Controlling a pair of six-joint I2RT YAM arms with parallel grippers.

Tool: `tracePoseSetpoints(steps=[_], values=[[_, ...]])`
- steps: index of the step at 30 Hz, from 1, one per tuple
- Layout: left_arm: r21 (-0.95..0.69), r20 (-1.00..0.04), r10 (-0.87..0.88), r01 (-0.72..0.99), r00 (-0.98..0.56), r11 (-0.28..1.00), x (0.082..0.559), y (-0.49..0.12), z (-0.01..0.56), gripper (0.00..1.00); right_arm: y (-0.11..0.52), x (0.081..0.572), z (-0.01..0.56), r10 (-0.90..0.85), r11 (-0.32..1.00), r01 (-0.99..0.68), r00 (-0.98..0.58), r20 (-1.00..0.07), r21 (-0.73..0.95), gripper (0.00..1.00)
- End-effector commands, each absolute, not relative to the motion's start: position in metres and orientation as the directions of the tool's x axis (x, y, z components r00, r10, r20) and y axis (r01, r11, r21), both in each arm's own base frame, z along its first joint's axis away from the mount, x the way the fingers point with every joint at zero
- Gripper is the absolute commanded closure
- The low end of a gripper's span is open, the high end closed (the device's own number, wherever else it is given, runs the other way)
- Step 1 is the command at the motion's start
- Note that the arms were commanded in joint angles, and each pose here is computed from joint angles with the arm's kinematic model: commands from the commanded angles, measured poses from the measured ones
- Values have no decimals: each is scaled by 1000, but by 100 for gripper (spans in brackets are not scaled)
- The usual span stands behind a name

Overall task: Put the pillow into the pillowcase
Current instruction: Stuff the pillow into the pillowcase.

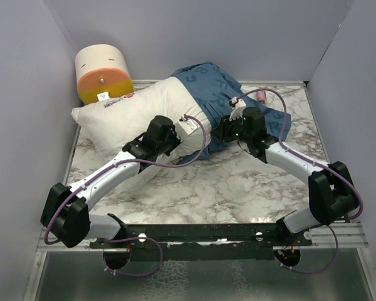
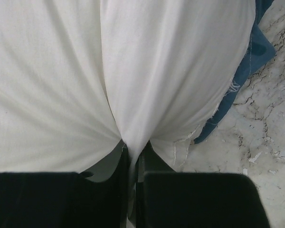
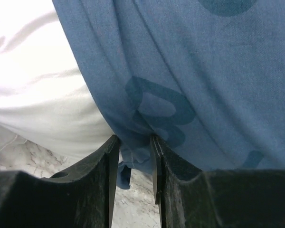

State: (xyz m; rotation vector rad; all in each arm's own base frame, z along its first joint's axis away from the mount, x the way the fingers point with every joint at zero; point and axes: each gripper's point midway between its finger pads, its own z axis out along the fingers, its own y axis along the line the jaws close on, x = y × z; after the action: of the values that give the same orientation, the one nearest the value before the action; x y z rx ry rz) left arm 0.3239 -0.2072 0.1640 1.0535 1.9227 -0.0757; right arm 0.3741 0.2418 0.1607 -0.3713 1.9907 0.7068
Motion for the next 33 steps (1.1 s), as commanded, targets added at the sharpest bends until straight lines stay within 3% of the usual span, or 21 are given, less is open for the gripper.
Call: tracePoseSetpoints(steps=[1, 4, 9, 17, 24, 27, 33], values=[[255, -750, 618, 758, -237, 600, 308, -220, 149, 99, 242, 391, 160, 16, 810, -510, -475, -880, 290, 67], [256, -751, 618, 759, -234, 598, 308, -220, 149, 99, 247, 392, 157, 5, 803, -520, -481, -876, 290, 70], [250, -758, 608, 758, -233, 603, 309, -219, 150, 100, 266, 366, 184, -16, 701, -652, -418, -908, 288, 98], [141, -831, 495, 766, -253, 627, 321, -224, 167, 100, 318, 290, 284, 59, 340, -899, -273, -960, 277, 99], [-18, -894, 348, 798, -282, 602, 329, -260, 207, 100, 382, 287, 351, 136, 82, -943, -311, -941, 324, 99], [-52, -914, 297, 805, -277, 591, 328, -269, 227, 100, 387, 296, 369, 168, 103, -937, -315, -934, 334, 99], [-75, -928, 257, 811, -270, 581, 316, -267, 246, 100, 311, 349, 321, 221, 400, -811, -366, -904, 426, 99]])
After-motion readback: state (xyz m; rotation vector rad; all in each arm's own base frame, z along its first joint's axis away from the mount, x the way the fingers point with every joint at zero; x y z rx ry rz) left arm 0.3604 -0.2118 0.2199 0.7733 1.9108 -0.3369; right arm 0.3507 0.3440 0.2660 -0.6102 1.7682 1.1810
